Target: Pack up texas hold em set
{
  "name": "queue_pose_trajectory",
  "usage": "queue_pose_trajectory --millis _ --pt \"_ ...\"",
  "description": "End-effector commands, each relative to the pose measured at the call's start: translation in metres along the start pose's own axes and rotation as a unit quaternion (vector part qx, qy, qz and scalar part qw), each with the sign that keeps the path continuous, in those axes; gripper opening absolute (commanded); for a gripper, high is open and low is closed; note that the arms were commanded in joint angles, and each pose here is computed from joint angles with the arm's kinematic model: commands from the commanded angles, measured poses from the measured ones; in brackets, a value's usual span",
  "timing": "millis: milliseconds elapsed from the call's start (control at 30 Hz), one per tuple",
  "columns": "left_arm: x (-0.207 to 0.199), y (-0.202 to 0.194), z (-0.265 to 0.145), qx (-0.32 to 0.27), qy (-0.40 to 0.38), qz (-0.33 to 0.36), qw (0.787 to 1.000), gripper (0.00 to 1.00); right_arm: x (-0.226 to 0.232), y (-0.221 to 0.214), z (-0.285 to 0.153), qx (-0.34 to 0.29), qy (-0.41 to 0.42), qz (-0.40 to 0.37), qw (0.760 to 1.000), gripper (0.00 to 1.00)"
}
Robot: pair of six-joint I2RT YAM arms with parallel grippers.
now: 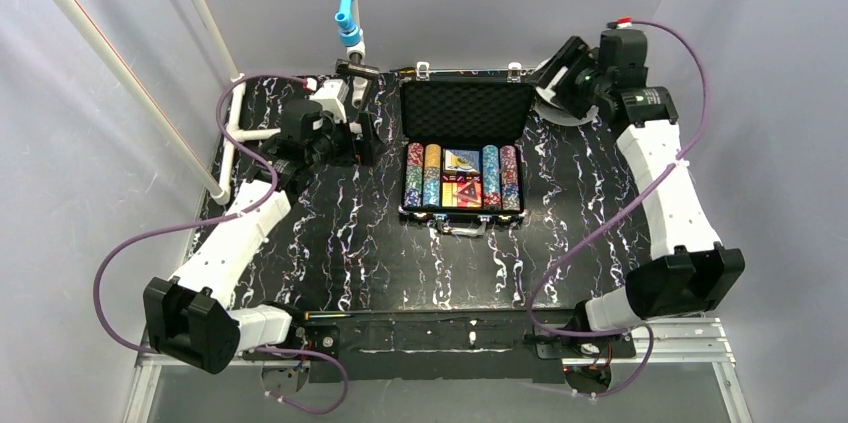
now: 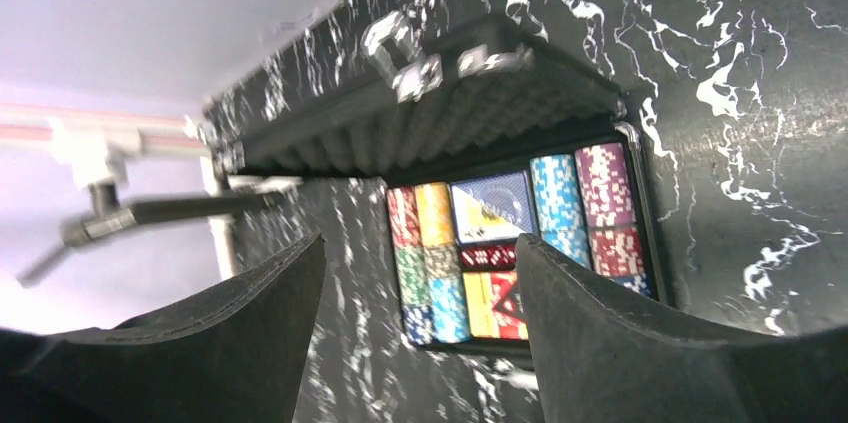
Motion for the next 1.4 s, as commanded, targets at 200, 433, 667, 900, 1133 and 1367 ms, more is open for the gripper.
queue_pose_trajectory --millis 200,433,667,900,1133,1367 --pt "0.004 0.007 -0.011 -0.034 0.021 0.043 0.998 0.98 -0.028 0.044 0.035 0.018 0.083 0.261 0.961 0.73" --pt "0.0 0.009 -0.012 -0.036 0.011 0.038 0.999 0.98 -0.05 0.039 0.062 0.054 0.121 0.395 0.909 0.7" --pt "0.0 0.01 -0.016 -0.042 0.013 0.039 0.998 0.98 -0.052 0.047 0.088 0.083 0.121 0.476 0.867 0.68" --pt "-0.001 0.012 -0.021 -0.049 0.013 0.04 0.998 0.98 -0.044 0.052 0.098 0.084 0.119 0.502 0.852 0.67" --pt "-0.001 0.013 -0.021 -0.049 0.013 0.041 0.998 0.98 -0.037 0.041 0.115 0.104 0.108 0.528 0.836 0.63" --pt "0.0 0.014 -0.026 -0.059 0.019 0.043 0.997 0.98 -0.035 0.032 0.131 0.114 0.107 0.539 0.828 0.53"
Point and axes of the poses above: each gripper's point midway between its finger pads, its own z axis out along the fingers, its own x axis along the line the jaws close on, y = z × x, the point moved 5 cm from there along -z, back along the fingers, and after that the axes turned 2 degrees about z, right-handed, at the moved point
